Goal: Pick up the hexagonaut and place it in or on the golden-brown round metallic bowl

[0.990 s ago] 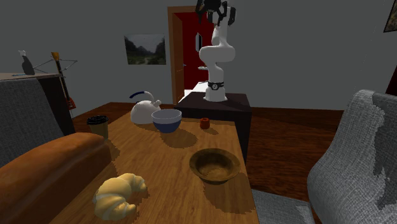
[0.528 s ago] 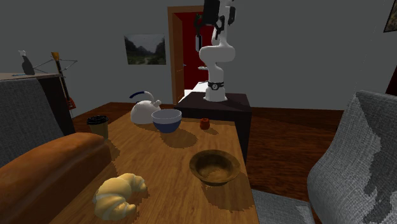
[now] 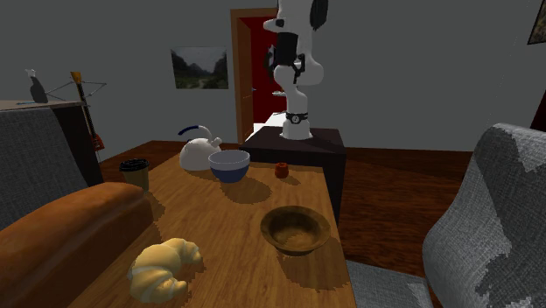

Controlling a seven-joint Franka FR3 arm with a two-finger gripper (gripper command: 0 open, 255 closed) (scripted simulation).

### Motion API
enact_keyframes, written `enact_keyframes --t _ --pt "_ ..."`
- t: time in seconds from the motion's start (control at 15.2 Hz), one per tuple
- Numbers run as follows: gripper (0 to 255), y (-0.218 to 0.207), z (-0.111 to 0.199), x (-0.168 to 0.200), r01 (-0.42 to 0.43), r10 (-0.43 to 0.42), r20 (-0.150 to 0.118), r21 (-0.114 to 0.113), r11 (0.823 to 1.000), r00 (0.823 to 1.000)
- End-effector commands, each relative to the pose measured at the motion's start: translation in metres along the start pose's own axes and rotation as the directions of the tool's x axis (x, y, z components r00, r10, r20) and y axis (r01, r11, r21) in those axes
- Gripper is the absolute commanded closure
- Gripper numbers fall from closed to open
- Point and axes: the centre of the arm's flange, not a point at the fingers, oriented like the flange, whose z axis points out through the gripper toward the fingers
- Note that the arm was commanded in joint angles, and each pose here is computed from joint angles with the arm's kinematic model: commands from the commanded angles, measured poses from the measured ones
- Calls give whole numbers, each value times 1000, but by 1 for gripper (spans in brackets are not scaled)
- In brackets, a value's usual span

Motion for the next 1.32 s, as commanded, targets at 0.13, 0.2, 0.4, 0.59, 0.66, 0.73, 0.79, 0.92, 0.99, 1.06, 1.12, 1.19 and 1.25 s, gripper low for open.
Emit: enact_keyframes --t 0.13,0.2,0.4,0.59,0.66,0.73,0.79,0.92,0.99,1.06,1.12,1.19,1.25 --pt "0 -3 53 6 1 -1 7 18 1000 1000" --pt "0 -4 66 8 1 -2 10 22 1000 1000" --pt "0 -5 106 12 2 -3 17 35 999 1000" --pt "0 -8 145 16 3 -4 24 48 999 1000" --pt "0 -9 158 18 3 -5 26 53 999 1000" --pt "0 -9 171 19 4 -5 29 57 998 1000" --pt "0 -10 184 20 4 -6 31 61 998 999" --pt "0 -13 211 23 4 -7 36 70 998 999" --pt "0 -14 224 24 4 -7 38 75 997 999" --pt "0 -15 237 25 5 -8 41 79 997 999" --pt "0 -16 250 26 5 -8 43 83 997 999" --pt "0 -18 263 27 5 -9 45 88 996 999" --pt "0 -19 276 28 5 -10 48 92 996 999"
